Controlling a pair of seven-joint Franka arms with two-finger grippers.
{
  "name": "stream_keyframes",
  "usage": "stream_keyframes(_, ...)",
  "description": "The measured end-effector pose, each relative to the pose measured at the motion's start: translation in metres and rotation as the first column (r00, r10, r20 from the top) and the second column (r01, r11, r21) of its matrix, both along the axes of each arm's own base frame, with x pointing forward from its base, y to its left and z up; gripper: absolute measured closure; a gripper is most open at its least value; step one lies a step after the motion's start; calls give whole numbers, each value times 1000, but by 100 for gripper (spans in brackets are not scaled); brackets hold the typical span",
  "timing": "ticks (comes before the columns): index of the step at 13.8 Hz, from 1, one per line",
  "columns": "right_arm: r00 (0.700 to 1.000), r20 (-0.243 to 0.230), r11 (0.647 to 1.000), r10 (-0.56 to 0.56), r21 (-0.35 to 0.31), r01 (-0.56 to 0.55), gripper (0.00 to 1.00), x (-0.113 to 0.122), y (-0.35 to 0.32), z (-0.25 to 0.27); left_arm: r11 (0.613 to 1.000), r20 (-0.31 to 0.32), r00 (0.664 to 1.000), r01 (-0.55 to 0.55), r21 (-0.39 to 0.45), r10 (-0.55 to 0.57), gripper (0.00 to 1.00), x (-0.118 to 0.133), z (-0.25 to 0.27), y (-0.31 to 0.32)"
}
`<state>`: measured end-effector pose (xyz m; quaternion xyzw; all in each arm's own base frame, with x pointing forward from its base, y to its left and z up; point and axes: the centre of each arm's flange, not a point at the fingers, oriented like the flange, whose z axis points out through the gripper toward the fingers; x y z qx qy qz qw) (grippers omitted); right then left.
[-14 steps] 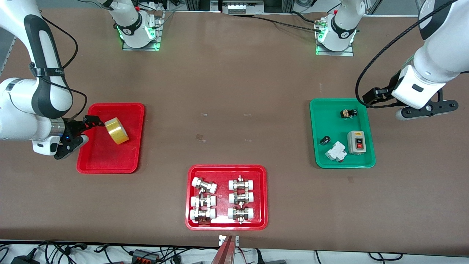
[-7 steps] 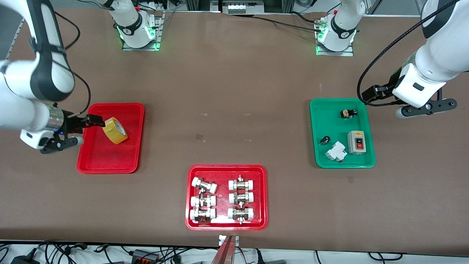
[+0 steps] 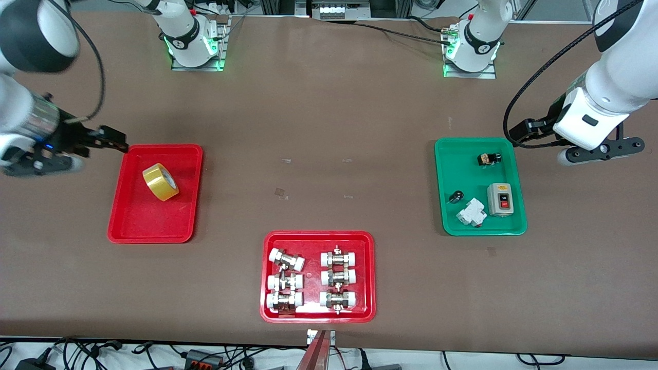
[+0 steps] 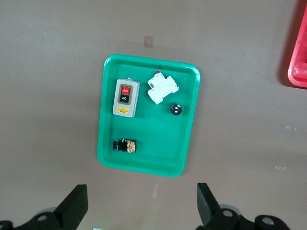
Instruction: Left arm passes tape to right arm into tray
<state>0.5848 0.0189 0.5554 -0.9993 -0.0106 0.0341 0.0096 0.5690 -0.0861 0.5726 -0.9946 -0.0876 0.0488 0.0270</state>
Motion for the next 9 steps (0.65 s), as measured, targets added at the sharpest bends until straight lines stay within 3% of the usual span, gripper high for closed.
stream_keyframes(4,991,94,995,-98,0,99,0,-6,17,62,1000,1,1000,2,0,-2,0,0,0,0)
stream_keyframes(9,987,113,993,-114,-1,114,0,-19,13,83,999,1,999,43,10,-43,0,3,0,8)
